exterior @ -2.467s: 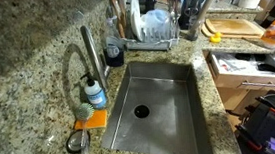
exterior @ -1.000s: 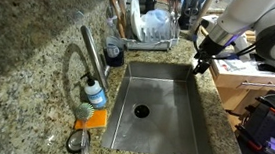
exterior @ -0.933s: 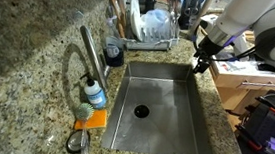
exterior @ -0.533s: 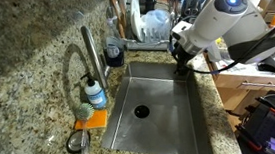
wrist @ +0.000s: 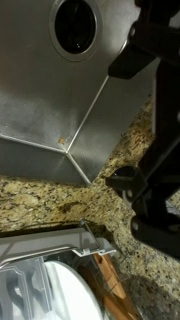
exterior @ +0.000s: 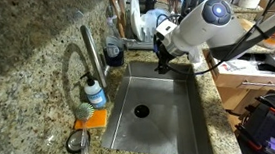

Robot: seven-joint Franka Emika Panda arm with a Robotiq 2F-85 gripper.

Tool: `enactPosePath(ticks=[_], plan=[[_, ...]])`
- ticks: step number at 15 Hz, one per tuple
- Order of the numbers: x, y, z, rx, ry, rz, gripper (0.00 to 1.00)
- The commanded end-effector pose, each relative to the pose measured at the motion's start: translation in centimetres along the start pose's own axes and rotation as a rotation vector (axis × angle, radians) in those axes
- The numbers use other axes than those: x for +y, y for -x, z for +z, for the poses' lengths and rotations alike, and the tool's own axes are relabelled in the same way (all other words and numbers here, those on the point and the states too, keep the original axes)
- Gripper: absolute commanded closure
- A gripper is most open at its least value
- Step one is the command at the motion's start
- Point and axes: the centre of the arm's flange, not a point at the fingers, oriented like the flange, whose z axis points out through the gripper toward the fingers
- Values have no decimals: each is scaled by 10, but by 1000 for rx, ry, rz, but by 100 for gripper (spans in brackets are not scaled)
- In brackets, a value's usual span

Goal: Open and close the tap

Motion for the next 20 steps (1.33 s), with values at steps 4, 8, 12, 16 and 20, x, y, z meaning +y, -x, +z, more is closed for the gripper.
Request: enactPosePath(ticks=[4,8,12,16,20], plan=[[-31,-97,-1,175,-42,-288,0],[-33,-90,-8,100,-84,-485,0],[-26,-60,-14,-21,14,-627,0],[-22,-66,5,142,-56,-643,0],[0,-41,24,351,-30,-733,0]])
